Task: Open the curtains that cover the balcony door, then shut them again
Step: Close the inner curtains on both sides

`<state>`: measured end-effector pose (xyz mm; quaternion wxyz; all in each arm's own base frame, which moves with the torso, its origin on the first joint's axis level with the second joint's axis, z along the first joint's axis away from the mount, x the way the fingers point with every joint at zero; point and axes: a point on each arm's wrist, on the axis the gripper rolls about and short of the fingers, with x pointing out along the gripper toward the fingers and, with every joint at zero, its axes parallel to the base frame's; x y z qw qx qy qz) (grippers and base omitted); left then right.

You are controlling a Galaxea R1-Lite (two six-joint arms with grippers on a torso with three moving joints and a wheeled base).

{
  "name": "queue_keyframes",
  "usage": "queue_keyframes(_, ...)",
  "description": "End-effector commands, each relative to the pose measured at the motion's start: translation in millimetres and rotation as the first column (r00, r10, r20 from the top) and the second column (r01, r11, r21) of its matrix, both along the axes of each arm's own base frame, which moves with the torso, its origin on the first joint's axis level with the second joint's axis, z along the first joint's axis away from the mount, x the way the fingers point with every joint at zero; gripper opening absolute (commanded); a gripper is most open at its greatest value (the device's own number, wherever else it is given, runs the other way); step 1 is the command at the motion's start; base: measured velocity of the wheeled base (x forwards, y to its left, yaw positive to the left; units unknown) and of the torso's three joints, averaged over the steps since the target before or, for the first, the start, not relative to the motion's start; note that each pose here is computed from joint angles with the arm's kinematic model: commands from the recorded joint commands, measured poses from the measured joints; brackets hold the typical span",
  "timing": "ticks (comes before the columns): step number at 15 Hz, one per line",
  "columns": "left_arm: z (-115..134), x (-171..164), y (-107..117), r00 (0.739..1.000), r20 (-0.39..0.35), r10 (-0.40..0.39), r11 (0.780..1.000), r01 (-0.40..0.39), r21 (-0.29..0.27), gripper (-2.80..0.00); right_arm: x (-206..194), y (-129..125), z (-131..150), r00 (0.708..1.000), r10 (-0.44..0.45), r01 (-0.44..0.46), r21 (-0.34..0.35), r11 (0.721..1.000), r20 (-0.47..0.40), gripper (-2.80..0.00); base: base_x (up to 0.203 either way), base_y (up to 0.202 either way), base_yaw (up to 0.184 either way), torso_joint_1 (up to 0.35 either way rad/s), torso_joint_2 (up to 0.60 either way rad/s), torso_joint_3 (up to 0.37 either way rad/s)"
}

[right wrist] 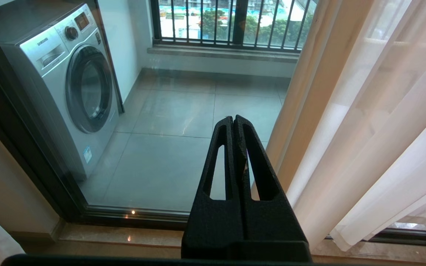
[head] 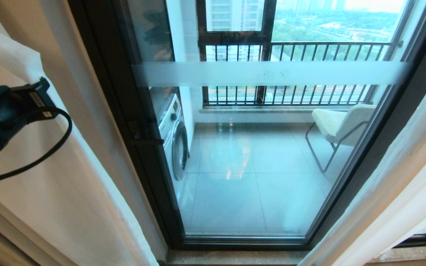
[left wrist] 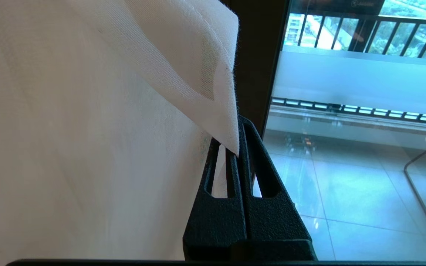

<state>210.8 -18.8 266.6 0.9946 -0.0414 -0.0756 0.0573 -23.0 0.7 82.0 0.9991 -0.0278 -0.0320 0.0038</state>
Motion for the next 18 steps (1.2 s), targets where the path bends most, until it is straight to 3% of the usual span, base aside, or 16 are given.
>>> queue_keyframes(1,-1.6,0.5,0.0,1.000,-0.003,0.002,1.000,-0.002,0.000,-2.80,0.1,0.0,0.1,1.000,0.001,-0.001,-0.001,1.000,0.000,-2.80,0.000,0.000,0.000,0.000,0.00,0.000)
queue_keyframes(9,-2.9,0.3,-0.4,1.000,-0.006,-0.001,1.000,0.001,0.000,-2.80,0.0,0.0,0.0,1.000,0.001,-0.001,-0.001,1.000,0.000,-2.80,0.000,-0.010,0.001,0.000,0.00,0.000)
queue_keyframes(18,-4.3,0.5,-0.7,1.000,-0.010,-0.003,1.000,0.003,0.000,-2.80,0.1,0.0,0.1,1.000,0.001,-0.001,-0.001,1.000,-0.001,-2.80,0.000,-0.181,0.003,0.003,0.00,0.004)
